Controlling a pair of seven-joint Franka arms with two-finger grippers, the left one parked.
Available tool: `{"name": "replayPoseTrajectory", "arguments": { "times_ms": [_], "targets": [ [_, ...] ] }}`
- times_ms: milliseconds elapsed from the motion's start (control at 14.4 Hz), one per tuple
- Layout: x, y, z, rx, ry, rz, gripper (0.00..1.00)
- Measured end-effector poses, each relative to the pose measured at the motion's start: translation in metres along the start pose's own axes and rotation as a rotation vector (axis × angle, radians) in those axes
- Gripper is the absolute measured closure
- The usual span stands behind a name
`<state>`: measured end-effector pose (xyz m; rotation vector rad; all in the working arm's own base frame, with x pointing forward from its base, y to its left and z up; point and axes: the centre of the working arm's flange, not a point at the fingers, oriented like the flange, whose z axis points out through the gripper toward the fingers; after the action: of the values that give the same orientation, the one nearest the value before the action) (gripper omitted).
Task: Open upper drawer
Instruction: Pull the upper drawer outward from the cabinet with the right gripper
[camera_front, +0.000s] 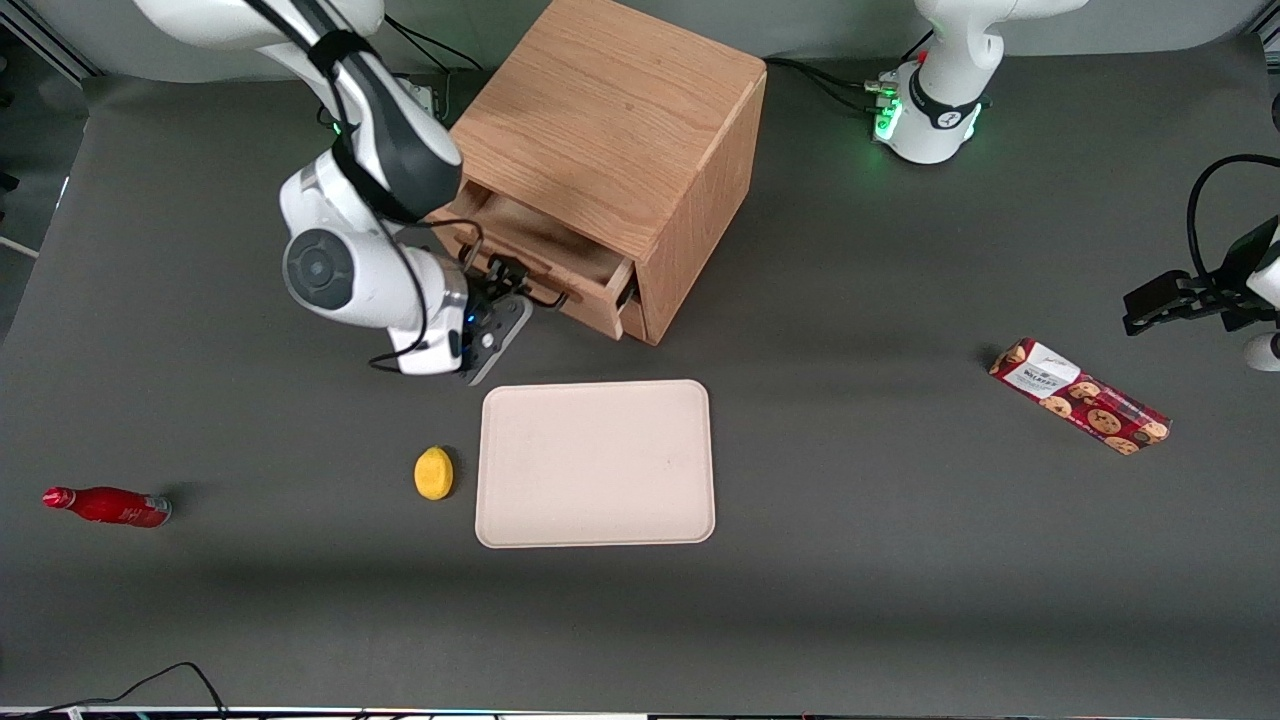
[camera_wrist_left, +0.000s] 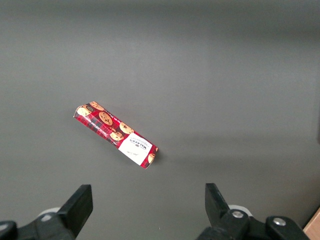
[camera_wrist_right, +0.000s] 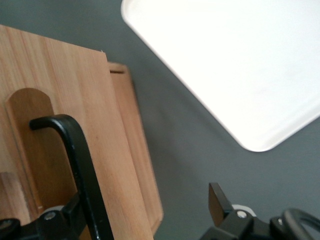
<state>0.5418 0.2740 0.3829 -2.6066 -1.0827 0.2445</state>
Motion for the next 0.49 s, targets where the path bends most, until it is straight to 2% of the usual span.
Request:
{"name": "replayPoseTrajectory", "arguments": {
  "times_ms": [278,487],
  "targets": [
    [0.007,0.041,-0.022,-0.054,0.030,-0.028,0.00],
    [0.010,0.079,-0.045,-0.062,0.067,-0.070,0.00]
  ]
}}
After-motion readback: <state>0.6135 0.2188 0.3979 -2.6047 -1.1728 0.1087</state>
